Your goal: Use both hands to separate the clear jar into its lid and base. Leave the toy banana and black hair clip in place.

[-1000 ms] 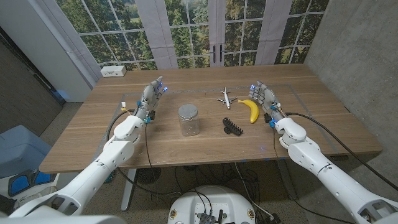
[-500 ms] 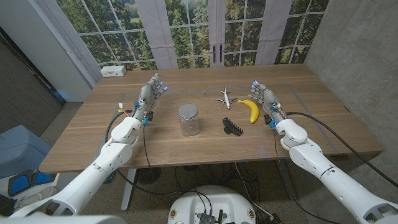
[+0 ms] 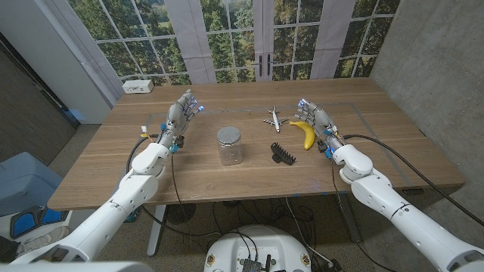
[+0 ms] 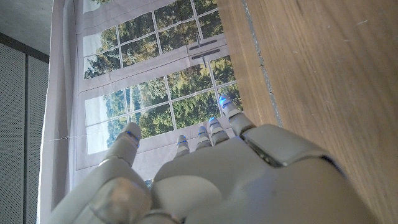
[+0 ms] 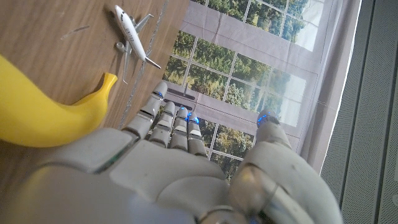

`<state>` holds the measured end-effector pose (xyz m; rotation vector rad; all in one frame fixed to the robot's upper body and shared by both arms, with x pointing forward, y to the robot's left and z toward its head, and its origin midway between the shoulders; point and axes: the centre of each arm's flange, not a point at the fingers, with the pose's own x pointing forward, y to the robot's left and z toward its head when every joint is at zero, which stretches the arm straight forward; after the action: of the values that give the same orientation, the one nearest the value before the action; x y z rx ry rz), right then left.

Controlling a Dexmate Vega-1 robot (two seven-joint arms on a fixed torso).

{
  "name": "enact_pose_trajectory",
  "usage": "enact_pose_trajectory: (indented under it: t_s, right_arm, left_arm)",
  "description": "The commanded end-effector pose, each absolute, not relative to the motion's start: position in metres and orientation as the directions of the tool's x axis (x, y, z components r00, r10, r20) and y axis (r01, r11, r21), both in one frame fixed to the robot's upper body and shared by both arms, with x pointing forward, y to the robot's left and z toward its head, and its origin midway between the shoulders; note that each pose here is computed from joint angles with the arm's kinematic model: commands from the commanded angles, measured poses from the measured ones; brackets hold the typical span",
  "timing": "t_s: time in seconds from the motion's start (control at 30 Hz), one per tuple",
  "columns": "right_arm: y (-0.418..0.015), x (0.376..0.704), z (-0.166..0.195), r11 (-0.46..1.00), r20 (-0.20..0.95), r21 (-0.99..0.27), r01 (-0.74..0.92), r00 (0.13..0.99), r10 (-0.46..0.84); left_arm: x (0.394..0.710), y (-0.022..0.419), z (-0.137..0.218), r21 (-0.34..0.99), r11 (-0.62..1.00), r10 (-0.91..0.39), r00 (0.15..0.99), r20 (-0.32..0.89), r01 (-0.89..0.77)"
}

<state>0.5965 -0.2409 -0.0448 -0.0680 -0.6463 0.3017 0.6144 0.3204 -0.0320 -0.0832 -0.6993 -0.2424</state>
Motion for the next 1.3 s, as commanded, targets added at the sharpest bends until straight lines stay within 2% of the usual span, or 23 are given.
enact_pose_trajectory:
  t_s: [0.03,0.63,1.3]
  right_arm:
    - [-0.216,0.584,-0.045,0.938,0.576,-0.194,-0.286,0.741,0.345]
    - [-0.194,0.568,-0.057,0.912,0.558,-0.226,-0.344,0.722,0.410]
    - [-0.175,0.564,-0.063,0.863,0.520,-0.268,-0.428,0.690,0.504]
  left_arm:
    - [0.616,0.329,-0.037,-0.001,0.964,-0.203,0.739,0.643,0.266]
    - [0.610,0.333,-0.041,0.007,0.959,-0.222,0.730,0.646,0.284]
    - [0.604,0.330,-0.042,0.009,0.960,-0.217,0.725,0.654,0.279]
